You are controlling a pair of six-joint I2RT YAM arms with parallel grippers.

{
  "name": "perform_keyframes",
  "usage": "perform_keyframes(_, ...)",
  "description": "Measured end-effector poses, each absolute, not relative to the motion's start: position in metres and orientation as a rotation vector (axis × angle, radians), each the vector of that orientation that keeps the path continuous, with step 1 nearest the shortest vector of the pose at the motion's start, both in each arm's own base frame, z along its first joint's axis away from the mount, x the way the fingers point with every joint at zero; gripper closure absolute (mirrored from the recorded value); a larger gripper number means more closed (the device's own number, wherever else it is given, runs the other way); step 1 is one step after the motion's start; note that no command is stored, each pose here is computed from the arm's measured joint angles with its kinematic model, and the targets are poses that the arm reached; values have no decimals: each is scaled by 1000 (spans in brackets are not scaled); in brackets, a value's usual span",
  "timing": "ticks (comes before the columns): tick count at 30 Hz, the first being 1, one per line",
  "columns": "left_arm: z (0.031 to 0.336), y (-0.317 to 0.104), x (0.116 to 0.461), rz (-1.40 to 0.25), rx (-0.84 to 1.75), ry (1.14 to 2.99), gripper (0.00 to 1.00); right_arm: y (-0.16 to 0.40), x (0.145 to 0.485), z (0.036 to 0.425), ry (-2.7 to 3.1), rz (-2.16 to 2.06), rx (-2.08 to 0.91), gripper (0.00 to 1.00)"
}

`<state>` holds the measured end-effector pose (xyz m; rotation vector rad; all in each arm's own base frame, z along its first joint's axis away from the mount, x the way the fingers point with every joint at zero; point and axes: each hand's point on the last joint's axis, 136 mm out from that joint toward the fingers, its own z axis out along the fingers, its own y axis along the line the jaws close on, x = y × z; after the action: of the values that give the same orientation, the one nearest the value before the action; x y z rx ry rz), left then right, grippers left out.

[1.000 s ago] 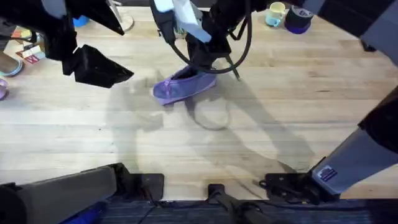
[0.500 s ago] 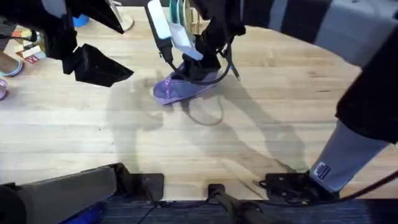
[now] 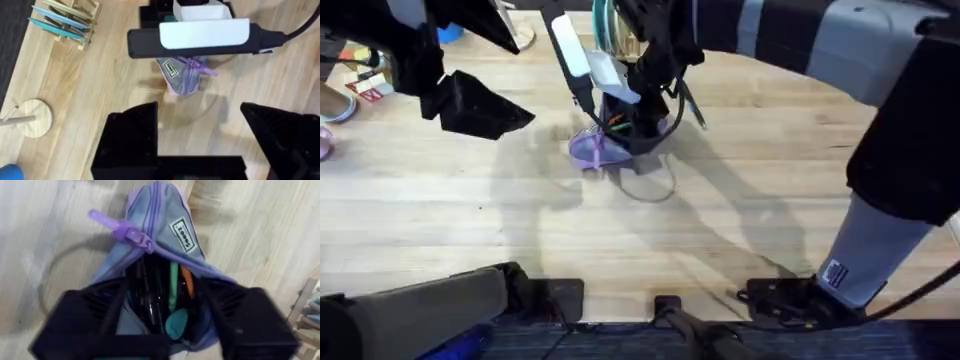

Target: Unzip the bag, pick up the pens from the table one at a time and place them inside, then zip the bag closed.

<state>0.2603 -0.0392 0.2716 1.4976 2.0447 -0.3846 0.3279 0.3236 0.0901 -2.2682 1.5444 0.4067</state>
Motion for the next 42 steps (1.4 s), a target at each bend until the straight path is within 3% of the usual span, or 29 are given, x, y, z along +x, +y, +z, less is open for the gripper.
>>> perform_keyframes(2,272,-39,260,-384,1498,2045,5,324,328,90,1540,405,-2271,12)
perform_keyframes(11,272,-39,260,-384,1498,2045,5,323,328,94,1564,401,-2252,6)
perform_keyframes(17,272,-39,260,-384,1498,2045,6,319,324,138,1639,384,-2119,5)
perform_keyframes(26,272,-39,260,-384,1498,2045,5,284,337,228,1817,285,-1733,5)
perform_keyframes(34,272,-39,260,-384,1498,2044,5,224,377,248,2110,295,-1280,5)
perform_keyframes(36,272,-39,260,-384,1498,2044,5,203,391,249,2195,291,-1112,5)
perform_keyframes(37,272,-39,260,-384,1498,2044,5,173,409,250,2288,285,-885,4)
perform_keyframes(42,272,-39,260,-384,1498,2044,5,146,421,246,2367,282,-692,5)
